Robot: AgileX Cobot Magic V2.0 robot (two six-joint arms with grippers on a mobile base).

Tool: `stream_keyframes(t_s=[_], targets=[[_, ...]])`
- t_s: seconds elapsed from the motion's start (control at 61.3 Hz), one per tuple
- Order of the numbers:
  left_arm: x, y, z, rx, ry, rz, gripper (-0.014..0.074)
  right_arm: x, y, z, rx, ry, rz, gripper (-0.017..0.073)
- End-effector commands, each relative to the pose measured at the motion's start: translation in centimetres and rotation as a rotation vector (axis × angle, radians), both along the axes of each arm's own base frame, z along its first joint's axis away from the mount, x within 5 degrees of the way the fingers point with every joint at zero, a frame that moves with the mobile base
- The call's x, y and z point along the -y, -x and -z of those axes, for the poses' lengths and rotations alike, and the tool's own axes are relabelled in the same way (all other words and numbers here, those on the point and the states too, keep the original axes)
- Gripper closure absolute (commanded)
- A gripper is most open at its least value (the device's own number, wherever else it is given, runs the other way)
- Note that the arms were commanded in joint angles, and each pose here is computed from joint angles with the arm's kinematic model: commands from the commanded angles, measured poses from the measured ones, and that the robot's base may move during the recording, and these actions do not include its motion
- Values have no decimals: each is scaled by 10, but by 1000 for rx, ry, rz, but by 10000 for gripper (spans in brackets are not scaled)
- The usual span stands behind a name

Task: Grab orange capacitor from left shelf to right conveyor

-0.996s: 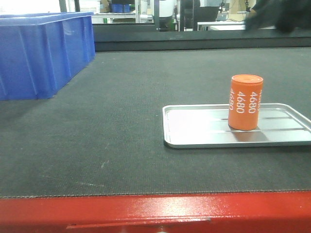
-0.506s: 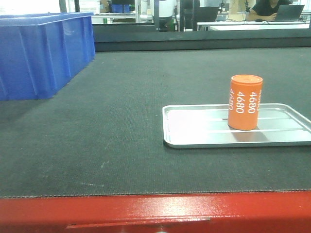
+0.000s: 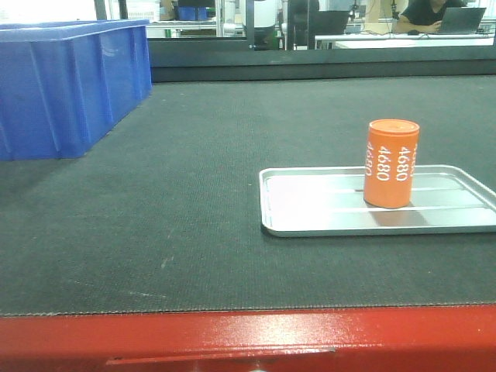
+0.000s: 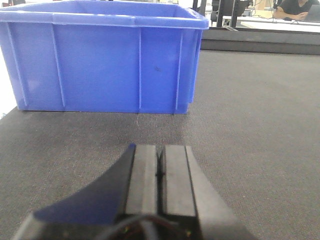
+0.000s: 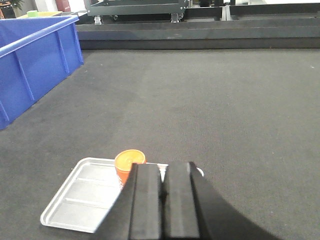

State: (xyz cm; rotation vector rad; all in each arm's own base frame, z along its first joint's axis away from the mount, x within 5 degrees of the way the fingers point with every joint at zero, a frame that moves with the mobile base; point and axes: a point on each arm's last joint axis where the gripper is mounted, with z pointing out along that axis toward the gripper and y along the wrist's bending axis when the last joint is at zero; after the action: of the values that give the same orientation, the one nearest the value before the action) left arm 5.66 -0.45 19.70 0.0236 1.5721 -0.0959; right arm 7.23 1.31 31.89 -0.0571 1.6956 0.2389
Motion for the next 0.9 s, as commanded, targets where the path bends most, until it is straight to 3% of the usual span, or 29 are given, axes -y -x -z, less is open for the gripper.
stream_keyframes(t_s=[0.0, 0.245, 0.392, 0.702, 0.881], targets=[[-1, 1, -10, 102, 11, -6, 720, 0, 1, -16, 95, -8, -5, 505], [-1, 1, -10, 102, 11, -6, 720, 12, 8, -9, 127, 106, 151, 505], [-1, 1, -10, 102, 11, -6, 720, 17, 16, 20, 160, 183, 216, 505], [-1, 1, -10, 102, 11, -6, 720, 16, 20, 94, 196, 138, 238, 505], [-1, 1, -10, 102, 11, -6, 720, 15, 17, 118, 156, 44, 231, 505]])
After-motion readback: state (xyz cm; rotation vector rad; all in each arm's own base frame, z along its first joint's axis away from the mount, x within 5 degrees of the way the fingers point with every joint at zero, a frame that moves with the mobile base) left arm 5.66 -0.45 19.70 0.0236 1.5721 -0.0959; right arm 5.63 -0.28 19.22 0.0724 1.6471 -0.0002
